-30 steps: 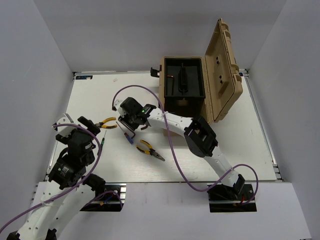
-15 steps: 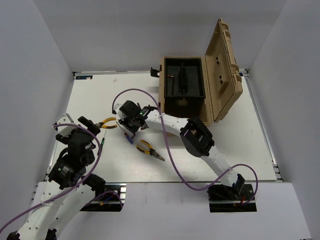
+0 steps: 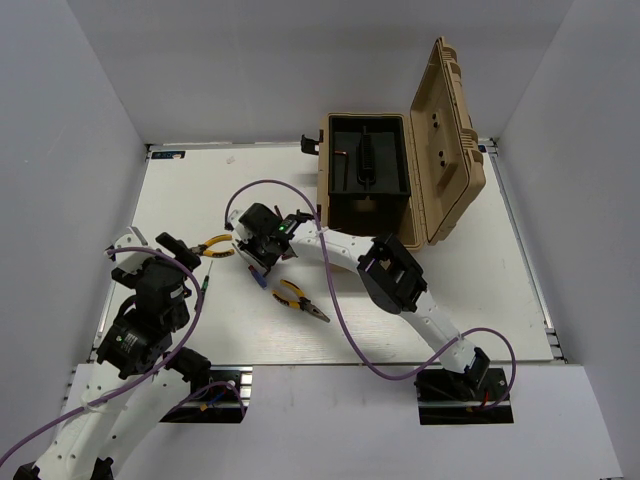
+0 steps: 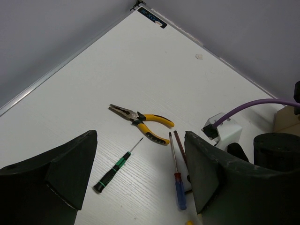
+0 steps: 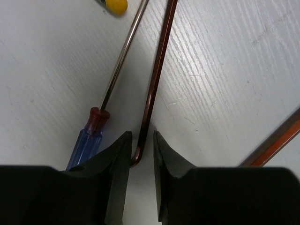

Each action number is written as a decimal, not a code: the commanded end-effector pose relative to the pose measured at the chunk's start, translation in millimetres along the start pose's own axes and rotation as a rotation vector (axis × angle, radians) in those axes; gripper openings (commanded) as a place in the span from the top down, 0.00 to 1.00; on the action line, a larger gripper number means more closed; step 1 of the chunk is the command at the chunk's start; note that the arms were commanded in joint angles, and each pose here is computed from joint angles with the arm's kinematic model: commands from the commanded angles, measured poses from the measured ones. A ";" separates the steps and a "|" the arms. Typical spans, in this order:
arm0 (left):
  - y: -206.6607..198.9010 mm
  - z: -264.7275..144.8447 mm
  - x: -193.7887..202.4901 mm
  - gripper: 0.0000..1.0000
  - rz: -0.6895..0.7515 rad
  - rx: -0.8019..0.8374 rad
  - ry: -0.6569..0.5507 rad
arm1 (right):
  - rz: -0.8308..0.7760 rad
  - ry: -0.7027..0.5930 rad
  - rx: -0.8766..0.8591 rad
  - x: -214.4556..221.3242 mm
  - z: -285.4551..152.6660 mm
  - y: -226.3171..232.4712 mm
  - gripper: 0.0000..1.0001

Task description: Sort the tools into containers

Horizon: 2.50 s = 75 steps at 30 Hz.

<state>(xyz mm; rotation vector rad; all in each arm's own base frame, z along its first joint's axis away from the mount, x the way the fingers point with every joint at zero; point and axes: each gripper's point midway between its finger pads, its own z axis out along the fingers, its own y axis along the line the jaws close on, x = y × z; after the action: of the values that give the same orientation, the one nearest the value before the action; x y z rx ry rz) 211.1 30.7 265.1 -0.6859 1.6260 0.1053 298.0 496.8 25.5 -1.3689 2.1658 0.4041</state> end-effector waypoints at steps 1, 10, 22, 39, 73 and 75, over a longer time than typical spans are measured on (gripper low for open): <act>-1.0 0.0 0.0 0.15 -0.001 0.008 -0.001 | 0.024 0.037 -0.033 12.6 8.9 7.0 0.70; -0.3 -1.1 -1.5 0.15 -0.009 0.011 -0.006 | 0.049 0.078 -0.035 25.9 6.8 8.3 0.99; -0.3 -1.1 -1.5 0.15 -0.009 0.011 -0.006 | 0.060 -0.039 0.094 -23.2 -33.5 -30.7 1.00; 0.5 -0.2 1.9 0.15 -0.001 0.008 -0.001 | 0.096 -0.210 0.042 -89.2 -125.7 -36.6 1.00; -45.3 6.8 24.7 0.16 0.070 0.179 0.092 | 0.428 -0.325 0.676 -32.7 -254.5 -289.2 1.00; -65.2 11.9 43.4 0.19 0.121 0.236 0.158 | 0.472 -0.313 0.668 -24.1 -245.6 -291.9 1.00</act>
<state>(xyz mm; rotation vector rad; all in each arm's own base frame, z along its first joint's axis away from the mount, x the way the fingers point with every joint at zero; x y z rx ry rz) 234.1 -2.6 258.5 -0.5540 1.7021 0.0076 495.9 258.8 237.5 -0.5007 2.0837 -0.0217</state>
